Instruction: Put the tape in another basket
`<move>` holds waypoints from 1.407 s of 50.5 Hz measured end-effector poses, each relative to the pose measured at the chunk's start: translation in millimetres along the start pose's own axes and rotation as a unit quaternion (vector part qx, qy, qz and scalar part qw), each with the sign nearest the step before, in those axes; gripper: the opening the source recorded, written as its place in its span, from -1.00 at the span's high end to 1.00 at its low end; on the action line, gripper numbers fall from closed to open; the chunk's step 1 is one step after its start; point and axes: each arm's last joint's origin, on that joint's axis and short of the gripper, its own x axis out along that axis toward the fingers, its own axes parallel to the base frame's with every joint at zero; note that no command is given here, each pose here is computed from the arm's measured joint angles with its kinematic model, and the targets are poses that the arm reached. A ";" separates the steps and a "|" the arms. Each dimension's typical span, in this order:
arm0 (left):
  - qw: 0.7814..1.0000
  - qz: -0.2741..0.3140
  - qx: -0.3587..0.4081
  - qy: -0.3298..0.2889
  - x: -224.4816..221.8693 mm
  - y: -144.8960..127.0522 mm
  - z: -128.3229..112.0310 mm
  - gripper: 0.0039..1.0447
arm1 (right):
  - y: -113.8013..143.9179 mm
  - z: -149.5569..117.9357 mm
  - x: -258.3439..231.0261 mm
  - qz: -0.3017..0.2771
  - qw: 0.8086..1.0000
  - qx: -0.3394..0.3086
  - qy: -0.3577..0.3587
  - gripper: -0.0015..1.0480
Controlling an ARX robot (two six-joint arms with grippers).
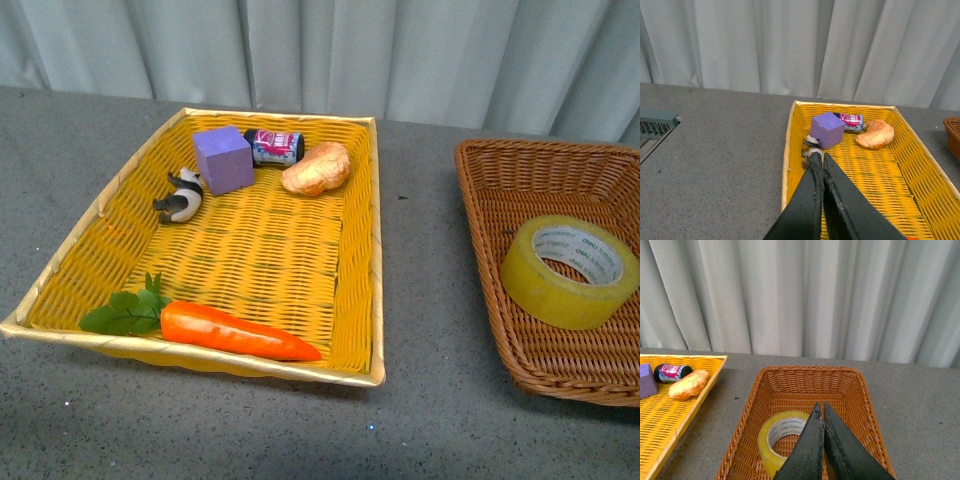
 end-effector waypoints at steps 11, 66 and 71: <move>1.000 0.000 0.000 -0.007 -10.2 0.0 4.6 0.93 | 0.0 1.9 -9.7 0.000 1.000 0.000 -0.003 0.98; 1.000 0.000 0.000 -0.017 -42.0 -0.1 9.5 0.93 | 0.0 1.5 -42.0 0.000 1.000 0.000 0.003 0.98; 1.000 0.000 0.000 0.000 -50.3 0.0 4.5 0.93 | 0.0 2.6 -47.2 0.000 1.000 0.000 -0.010 0.98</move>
